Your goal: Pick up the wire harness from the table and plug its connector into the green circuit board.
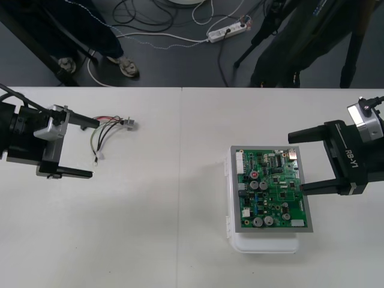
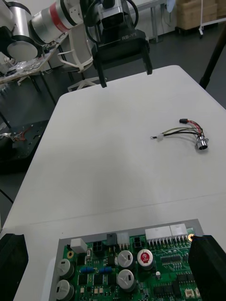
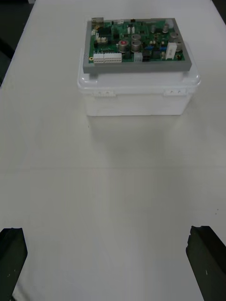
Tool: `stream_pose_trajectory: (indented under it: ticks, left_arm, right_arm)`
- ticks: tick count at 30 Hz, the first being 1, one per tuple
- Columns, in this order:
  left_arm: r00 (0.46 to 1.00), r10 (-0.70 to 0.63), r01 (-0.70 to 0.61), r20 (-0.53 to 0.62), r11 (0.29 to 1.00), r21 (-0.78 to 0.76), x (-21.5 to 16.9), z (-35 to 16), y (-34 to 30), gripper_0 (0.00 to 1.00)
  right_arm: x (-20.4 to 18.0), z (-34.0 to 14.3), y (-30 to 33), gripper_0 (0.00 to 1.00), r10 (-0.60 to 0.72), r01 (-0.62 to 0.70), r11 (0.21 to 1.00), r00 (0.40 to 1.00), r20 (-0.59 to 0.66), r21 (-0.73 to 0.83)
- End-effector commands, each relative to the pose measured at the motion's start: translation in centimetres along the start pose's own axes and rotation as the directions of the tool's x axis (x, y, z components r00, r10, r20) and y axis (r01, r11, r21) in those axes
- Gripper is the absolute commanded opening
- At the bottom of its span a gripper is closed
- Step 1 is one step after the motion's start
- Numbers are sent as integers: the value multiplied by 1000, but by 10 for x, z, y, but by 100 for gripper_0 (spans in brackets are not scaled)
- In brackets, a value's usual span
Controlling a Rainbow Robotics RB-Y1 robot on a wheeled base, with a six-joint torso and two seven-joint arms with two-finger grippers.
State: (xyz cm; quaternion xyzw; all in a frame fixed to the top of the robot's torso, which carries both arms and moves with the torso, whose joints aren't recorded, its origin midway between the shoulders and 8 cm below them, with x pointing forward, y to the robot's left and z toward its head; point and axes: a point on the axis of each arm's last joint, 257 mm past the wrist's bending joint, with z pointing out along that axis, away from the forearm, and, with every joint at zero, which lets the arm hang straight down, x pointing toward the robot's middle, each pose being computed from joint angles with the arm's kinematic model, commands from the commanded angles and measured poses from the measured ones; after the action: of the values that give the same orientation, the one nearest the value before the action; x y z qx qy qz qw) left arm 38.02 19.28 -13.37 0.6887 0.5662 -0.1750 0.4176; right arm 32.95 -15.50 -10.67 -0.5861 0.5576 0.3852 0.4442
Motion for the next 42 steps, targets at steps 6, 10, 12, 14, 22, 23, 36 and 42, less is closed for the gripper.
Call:
stream_pose_trajectory:
  ticks: [6,10,12,14,22,23,36,42]
  left_arm:
    - [913,352,-352,-207,935,35,25,-28,30,100]
    - [857,448,-447,-254,892,66,32,-32,38,100]
    - [827,491,-486,-273,869,93,36,-33,40,100]
    - [780,557,-541,-286,829,142,41,-32,40,100]
    - [587,752,-696,-301,658,287,50,-29,51,100]
    - [549,778,-716,-304,626,308,51,-30,55,100]
    - [110,969,-811,-223,217,543,74,-28,83,100]
    - [-62,990,-787,-130,31,616,81,-29,90,100]
  right_arm:
    - [-42,2,-18,100,45,-48,998,992,117,27]
    - [-47,-2,-22,100,40,-45,998,991,126,40]
    - [-48,-5,-24,100,44,-51,998,988,145,46]
    - [-49,-8,-27,100,51,-60,997,985,167,49]
    - [-57,-12,-25,100,-11,0,999,978,209,49]
    - [-56,-11,-26,100,-33,22,998,977,212,54]
    - [-48,-2,-37,100,-136,103,988,937,321,115]
    - [-47,8,-34,100,-151,115,986,923,355,120]
